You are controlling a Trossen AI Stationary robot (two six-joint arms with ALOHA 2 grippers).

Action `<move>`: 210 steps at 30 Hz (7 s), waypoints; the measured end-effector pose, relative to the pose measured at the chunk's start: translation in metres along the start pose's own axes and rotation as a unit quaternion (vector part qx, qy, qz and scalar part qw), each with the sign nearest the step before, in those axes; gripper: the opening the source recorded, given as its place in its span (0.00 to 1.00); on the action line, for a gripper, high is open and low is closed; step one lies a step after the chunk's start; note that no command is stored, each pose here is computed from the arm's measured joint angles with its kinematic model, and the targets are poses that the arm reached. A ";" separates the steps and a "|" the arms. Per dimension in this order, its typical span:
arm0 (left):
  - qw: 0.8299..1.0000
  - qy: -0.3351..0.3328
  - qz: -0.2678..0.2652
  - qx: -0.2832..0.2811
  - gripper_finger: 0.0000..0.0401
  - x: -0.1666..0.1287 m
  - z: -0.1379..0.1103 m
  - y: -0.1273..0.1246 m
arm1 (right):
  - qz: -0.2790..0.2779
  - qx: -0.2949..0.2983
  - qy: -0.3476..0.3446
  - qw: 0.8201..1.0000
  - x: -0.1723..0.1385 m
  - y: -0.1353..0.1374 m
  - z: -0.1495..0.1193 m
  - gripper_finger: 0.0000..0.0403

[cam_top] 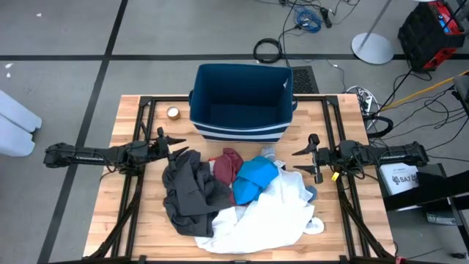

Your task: Sort clothes

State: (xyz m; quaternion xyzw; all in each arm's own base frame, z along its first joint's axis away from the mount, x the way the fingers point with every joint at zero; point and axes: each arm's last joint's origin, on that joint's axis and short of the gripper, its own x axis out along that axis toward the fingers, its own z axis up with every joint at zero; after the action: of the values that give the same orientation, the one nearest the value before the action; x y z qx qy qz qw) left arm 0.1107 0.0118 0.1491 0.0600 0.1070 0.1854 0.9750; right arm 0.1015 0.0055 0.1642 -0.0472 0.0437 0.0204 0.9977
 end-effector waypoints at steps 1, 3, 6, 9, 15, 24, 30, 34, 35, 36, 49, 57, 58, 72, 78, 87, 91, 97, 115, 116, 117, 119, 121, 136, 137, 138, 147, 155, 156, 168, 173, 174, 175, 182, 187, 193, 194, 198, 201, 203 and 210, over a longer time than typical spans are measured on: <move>1.000 0.000 0.000 0.000 0.40 0.000 0.000 0.000 | 0.000 0.000 0.000 1.000 0.000 0.000 0.000 0.52; 1.000 0.000 0.000 0.000 0.40 0.000 0.000 0.000 | 0.000 0.000 0.000 1.000 0.000 0.000 0.000 0.52; 1.000 0.000 0.000 0.000 0.40 0.000 0.000 0.000 | 0.000 0.000 0.000 1.000 0.000 0.000 0.000 0.52; 1.000 0.000 0.000 0.000 0.40 0.000 0.000 0.000 | 0.000 0.000 0.000 1.000 0.000 0.000 0.000 0.52; 1.000 0.000 0.000 0.000 0.40 0.000 0.000 0.000 | 0.000 0.000 0.000 1.000 0.000 0.000 0.000 0.52; 1.000 0.000 0.000 0.000 0.40 0.000 0.000 0.000 | 0.000 -0.002 -0.002 1.000 0.000 0.000 0.001 0.52; 1.000 0.000 0.000 0.000 0.40 0.000 0.000 0.000 | -0.006 0.000 -0.062 0.998 -0.001 -0.001 0.012 0.52; 1.000 0.000 0.000 0.001 0.40 0.000 0.000 0.000 | -0.019 -0.016 -0.171 0.985 -0.006 -0.003 0.033 0.52; 1.000 0.000 0.001 0.003 0.40 0.000 0.000 0.000 | -0.026 -0.016 -0.194 0.981 -0.007 -0.004 0.037 0.52; 1.000 -0.001 0.002 0.001 0.40 0.000 0.000 0.000 | -0.034 -0.009 -0.212 0.977 -0.009 -0.005 0.040 0.52; 0.978 -0.038 -0.022 -0.206 0.40 0.000 0.008 0.000 | -0.149 0.176 -0.187 0.955 -0.002 -0.013 0.034 0.52; 0.956 -0.116 -0.040 -0.267 0.40 -0.004 0.028 0.003 | -0.170 0.197 -0.175 0.950 0.006 -0.014 0.041 0.52; 0.956 -0.131 -0.048 -0.259 0.40 -0.005 0.035 0.003 | -0.170 0.195 -0.175 0.950 0.007 -0.015 0.045 0.52; 0.972 -0.109 -0.103 -0.183 0.40 -0.028 0.129 0.016 | -0.106 0.144 -0.089 0.980 0.043 -0.014 0.097 0.52; 0.978 -0.068 -0.118 -0.160 0.40 -0.009 0.149 0.007 | -0.028 0.160 -0.051 0.985 0.064 -0.006 0.102 0.52; 0.980 0.005 -0.157 -0.121 0.40 0.022 0.160 -0.032 | 0.056 0.191 -0.002 0.980 0.083 0.016 0.102 0.52; 0.978 0.018 -0.188 -0.091 0.40 0.029 0.170 -0.052 | 0.119 0.216 0.049 0.968 0.088 0.031 0.098 0.52; 0.977 0.014 -0.212 -0.034 0.40 0.035 0.181 -0.069 | 0.156 0.187 0.123 0.962 0.103 0.056 0.090 0.52; 0.972 0.028 -0.228 -0.058 0.40 0.035 0.180 -0.073 | 0.145 0.102 0.412 0.894 0.169 0.098 0.124 0.52; 0.972 0.029 -0.228 -0.058 0.40 0.035 0.179 -0.073 | 0.144 0.100 0.422 0.889 0.172 0.099 0.123 0.52; 0.972 0.028 -0.228 -0.057 0.40 0.035 0.179 -0.073 | 0.141 0.097 0.434 0.885 0.173 0.100 0.121 0.52; 0.970 0.030 -0.233 -0.053 0.40 0.035 0.179 -0.073 | 0.138 0.097 0.455 0.874 0.175 0.101 0.115 0.52; 0.970 0.035 -0.235 -0.050 0.40 0.034 0.178 -0.073 | 0.138 0.100 0.467 0.868 0.175 0.100 0.110 0.52; 0.971 0.047 -0.235 -0.017 0.40 0.034 0.174 -0.073 | 0.075 0.101 0.532 0.837 0.174 0.096 0.082 0.52; 0.971 0.047 -0.235 -0.017 0.40 0.034 0.174 -0.073 | 0.072 0.104 0.535 0.835 0.175 0.096 0.080 0.52; 0.971 0.046 -0.235 -0.017 0.40 0.034 0.174 -0.073 | 0.067 0.106 0.541 0.832 0.175 0.097 0.078 0.51; 0.971 0.050 -0.235 -0.015 0.40 0.034 0.174 -0.073 | 0.054 0.111 0.564 0.817 0.178 0.100 0.067 0.16; 0.970 0.058 -0.234 -0.015 0.40 0.034 0.172 -0.073 | 0.077 0.124 0.506 0.850 0.173 0.097 0.107 0.01; 0.970 0.058 -0.234 -0.015 0.40 0.034 0.172 -0.073 | 0.082 0.126 0.495 0.856 0.171 0.097 0.117 0.00; 0.971 0.056 -0.232 -0.017 0.40 0.034 0.172 -0.073 | 0.112 0.078 0.271 0.953 0.109 0.091 0.250 0.00; 0.971 0.051 -0.231 -0.020 0.40 0.034 0.173 -0.073 | 0.099 0.039 0.157 0.982 0.071 0.081 0.285 0.00; 0.971 0.049 -0.231 -0.021 0.40 0.034 0.174 -0.073 | 0.094 0.031 0.132 0.986 0.064 0.079 0.291 0.00; 0.971 0.045 -0.236 -0.023 0.40 0.034 0.175 -0.073 | 0.086 0.025 0.110 0.990 0.058 0.076 0.296 0.00; 0.932 -0.013 -0.360 -0.046 0.40 0.030 0.188 -0.079 | 0.013 -0.008 0.044 0.999 0.028 0.059 0.312 0.00; 0.921 -0.026 -0.386 -0.049 0.40 0.031 0.190 -0.082 | 0.002 -0.019 0.032 0.999 0.024 0.056 0.315 0.00; 0.925 -0.025 -0.375 -0.053 0.40 0.041 0.187 -0.088 | 0.001 -0.029 0.047 0.998 0.035 0.064 0.311 0.00; 0.925 -0.026 -0.374 -0.055 0.40 0.045 0.186 -0.092 | -0.003 -0.029 0.048 0.998 0.037 0.064 0.310 0.00; 0.923 -0.012 -0.382 -0.055 0.40 0.067 0.174 -0.110 | -0.042 -0.025 0.050 0.998 0.039 0.062 0.310 0.00; 0.922 0.024 -0.384 -0.044 0.40 0.082 0.158 -0.122 | -0.047 -0.023 0.049 0.997 0.040 0.061 0.310 0.00; 0.919 0.033 -0.392 -0.042 0.40 0.090 0.150 -0.130 | -0.059 -0.023 0.049 0.997 0.040 0.059 0.310 0.00; 0.876 -0.020 -0.482 -0.022 0.40 0.094 0.144 -0.159 | -0.092 -0.020 0.052 0.994 0.043 0.052 0.309 0.00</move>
State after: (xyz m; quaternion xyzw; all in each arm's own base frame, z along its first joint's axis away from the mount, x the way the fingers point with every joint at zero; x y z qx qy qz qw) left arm 0.2849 -0.1114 0.2463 -0.0166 0.0990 -0.3063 0.9466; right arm 0.1685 0.0890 0.4624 -0.0718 0.0903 -0.0732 0.9906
